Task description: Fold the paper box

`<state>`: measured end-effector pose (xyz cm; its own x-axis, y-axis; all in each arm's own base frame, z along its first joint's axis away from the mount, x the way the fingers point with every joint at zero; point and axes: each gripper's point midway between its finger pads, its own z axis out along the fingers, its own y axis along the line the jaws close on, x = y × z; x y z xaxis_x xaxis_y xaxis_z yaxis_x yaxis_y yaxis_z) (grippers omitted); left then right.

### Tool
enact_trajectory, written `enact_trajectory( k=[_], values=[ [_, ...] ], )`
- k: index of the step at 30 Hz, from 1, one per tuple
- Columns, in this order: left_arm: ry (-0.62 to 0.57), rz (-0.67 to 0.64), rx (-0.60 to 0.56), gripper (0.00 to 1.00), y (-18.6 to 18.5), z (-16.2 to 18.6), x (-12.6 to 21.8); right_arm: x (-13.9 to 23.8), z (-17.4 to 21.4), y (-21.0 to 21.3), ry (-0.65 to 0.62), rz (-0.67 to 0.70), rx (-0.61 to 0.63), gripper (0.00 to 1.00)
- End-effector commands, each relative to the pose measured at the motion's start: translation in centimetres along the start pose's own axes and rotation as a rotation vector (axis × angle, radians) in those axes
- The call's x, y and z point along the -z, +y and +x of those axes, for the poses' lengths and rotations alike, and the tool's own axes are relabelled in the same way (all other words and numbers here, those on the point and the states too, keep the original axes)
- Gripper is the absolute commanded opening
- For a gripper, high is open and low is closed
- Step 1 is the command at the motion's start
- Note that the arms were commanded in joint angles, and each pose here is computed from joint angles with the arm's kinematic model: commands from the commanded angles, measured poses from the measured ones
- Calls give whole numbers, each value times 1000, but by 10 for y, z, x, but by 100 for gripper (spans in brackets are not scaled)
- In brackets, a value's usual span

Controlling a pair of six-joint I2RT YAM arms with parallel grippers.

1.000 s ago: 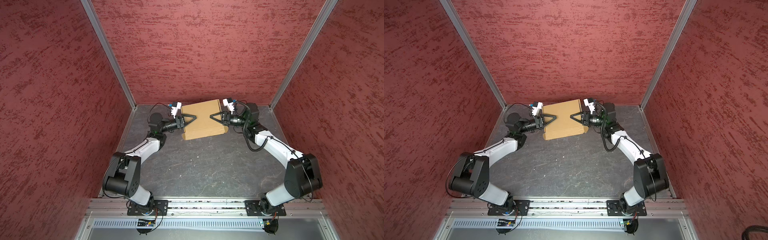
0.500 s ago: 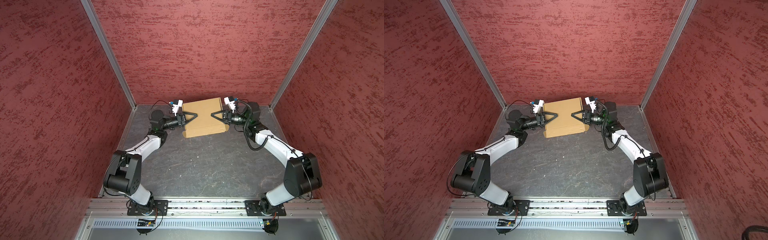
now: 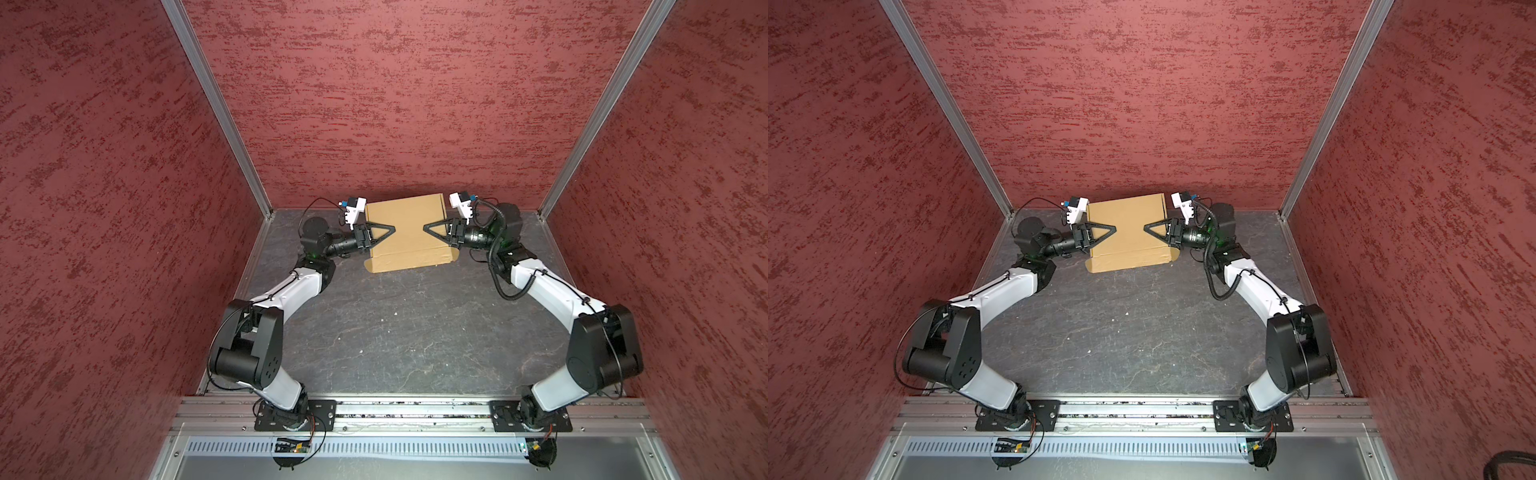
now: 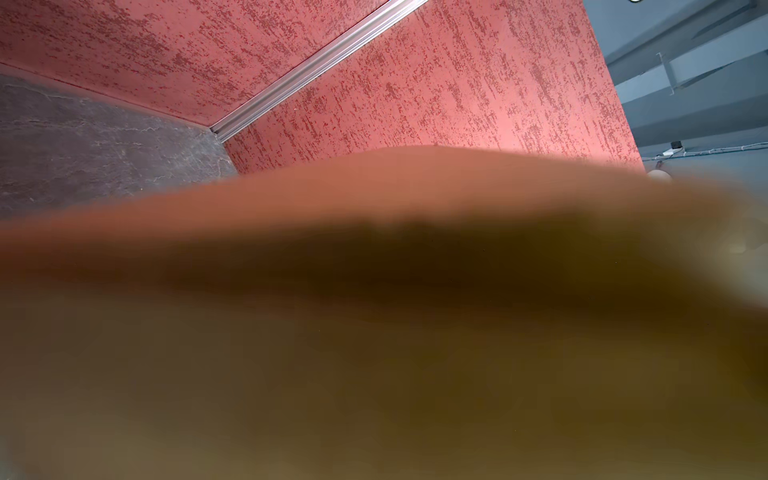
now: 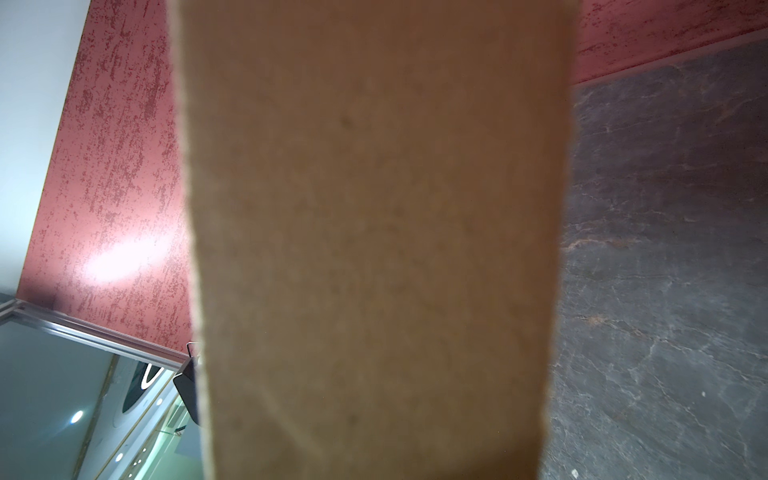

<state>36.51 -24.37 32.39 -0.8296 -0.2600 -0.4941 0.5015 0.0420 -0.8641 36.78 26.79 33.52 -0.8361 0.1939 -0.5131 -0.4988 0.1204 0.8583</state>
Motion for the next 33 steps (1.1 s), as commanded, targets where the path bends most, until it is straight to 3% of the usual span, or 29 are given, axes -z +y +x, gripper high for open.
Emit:
enact_trajectory(
  k=[1, 6, 14, 25, 33],
  values=[
    [38, 69, -97, 40, -26, 3, -11, -6, -1, -4, 1, 5, -21, 38],
    [36, 72, -100, 35, -28, 3, -10, -6, 0, -5, -2, 7, -26, 41],
    [22, 62, -88, 30, -25, -1, -5, -4, -2, -3, -23, 0, -19, 64],
    [-8, 51, -51, 28, -20, -16, 11, 15, -10, 1, -78, 4, 15, 81],
    [-12, -17, 37, 26, 3, -22, 23, 39, -18, 22, -119, -8, 95, 86]
  ],
)
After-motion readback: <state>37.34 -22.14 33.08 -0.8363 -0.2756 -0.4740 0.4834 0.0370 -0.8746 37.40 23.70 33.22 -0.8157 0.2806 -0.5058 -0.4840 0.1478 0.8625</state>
